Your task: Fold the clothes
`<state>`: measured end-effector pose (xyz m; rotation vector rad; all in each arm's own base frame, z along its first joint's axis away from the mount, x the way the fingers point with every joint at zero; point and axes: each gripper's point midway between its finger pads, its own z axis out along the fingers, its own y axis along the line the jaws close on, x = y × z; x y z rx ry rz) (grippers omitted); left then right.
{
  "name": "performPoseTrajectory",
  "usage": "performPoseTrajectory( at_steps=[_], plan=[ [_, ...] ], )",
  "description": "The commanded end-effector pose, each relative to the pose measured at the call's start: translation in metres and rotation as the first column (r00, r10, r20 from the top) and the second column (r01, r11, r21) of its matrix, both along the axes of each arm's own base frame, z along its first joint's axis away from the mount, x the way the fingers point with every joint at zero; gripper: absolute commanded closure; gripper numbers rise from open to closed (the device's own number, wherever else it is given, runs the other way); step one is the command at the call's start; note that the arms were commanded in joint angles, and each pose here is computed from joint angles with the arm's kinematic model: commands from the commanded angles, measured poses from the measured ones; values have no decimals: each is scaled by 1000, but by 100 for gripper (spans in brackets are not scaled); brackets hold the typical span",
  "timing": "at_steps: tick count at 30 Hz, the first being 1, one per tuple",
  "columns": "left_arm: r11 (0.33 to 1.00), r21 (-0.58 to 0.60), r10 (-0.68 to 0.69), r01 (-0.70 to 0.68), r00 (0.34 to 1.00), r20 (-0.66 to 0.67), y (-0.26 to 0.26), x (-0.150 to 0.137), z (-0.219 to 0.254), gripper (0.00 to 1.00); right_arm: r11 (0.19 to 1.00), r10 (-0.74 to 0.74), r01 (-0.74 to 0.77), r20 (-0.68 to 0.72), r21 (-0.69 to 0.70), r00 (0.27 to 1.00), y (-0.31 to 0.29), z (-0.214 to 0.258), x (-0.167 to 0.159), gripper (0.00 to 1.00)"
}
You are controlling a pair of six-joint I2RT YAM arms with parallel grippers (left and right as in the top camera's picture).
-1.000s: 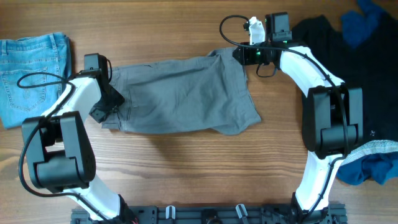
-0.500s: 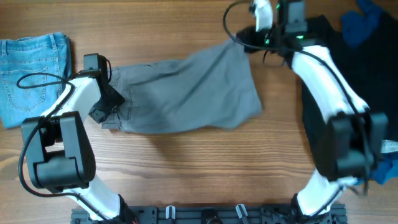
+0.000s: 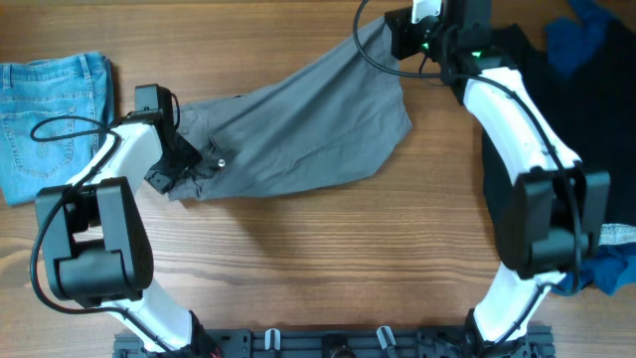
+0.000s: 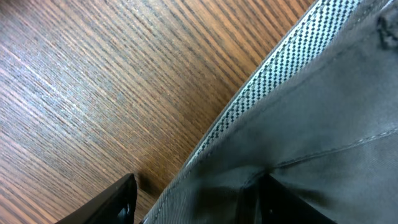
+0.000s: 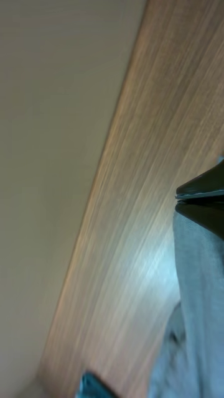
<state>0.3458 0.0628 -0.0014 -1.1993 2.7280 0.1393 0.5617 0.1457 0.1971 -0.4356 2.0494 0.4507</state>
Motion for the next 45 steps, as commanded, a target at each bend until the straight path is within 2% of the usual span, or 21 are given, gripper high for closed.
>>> performPoseTrajectory(
  at_steps=[1,3,4,6,8,11,14,16,17,20,24,30,33,40,45],
  plan=[
    [995,-5,98,-99,990,-101,1,-25,-30,37,998,-61,61,-5,-22,998,-12,-27,19,96],
    [990,-20,137,-139,986,-91,-2,-24,-30,36,997,-69,69,-21,-21,997,-13,-42,23,96],
    [989,-44,135,-138,988,-79,-5,-20,-31,36,995,-99,98,-44,-20,994,-16,-51,25,87],
    [989,-55,134,-138,989,-70,-7,-18,-31,35,991,-130,130,-100,-14,986,-20,-66,23,40],
    [989,-56,135,-138,990,-52,-6,-14,-28,32,990,-138,135,-142,-26,980,-23,-75,18,35],
    [987,-57,152,-151,988,5,1,-7,-11,29,986,-166,161,-256,-44,952,-36,-90,0,35],
    [985,-56,169,-164,978,122,12,4,27,23,977,-210,197,-471,-77,857,-47,-123,-38,41],
    [981,-56,194,-187,958,213,23,8,59,14,976,-216,182,-583,-118,783,-49,-141,-68,51],
    [980,-56,199,-191,950,239,26,9,68,10,976,-218,178,-609,-127,763,-50,-144,-75,53],
    [982,-69,186,-174,949,257,23,10,74,1,986,-165,131,-690,-102,705,-42,-150,-100,51],
    [987,-140,111,-81,968,226,7,16,57,0,983,-182,124,-755,-133,630,-46,-159,-123,47],
    [977,-204,97,-67,985,143,-4,14,21,0,982,-188,130,-759,-136,623,-47,-183,-132,44],
    [972,-231,68,-36,989,131,-10,17,7,0,978,-199,175,-756,-113,623,-45,-191,-130,33],
    [970,-240,69,-48,995,79,-11,11,-12,0,989,-14,112,-699,94,715,-12,-179,-113,29],
    [970,-240,69,-49,995,77,-11,11,-13,0,990,29,76,-706,116,707,5,-181,-119,30]
  ],
)
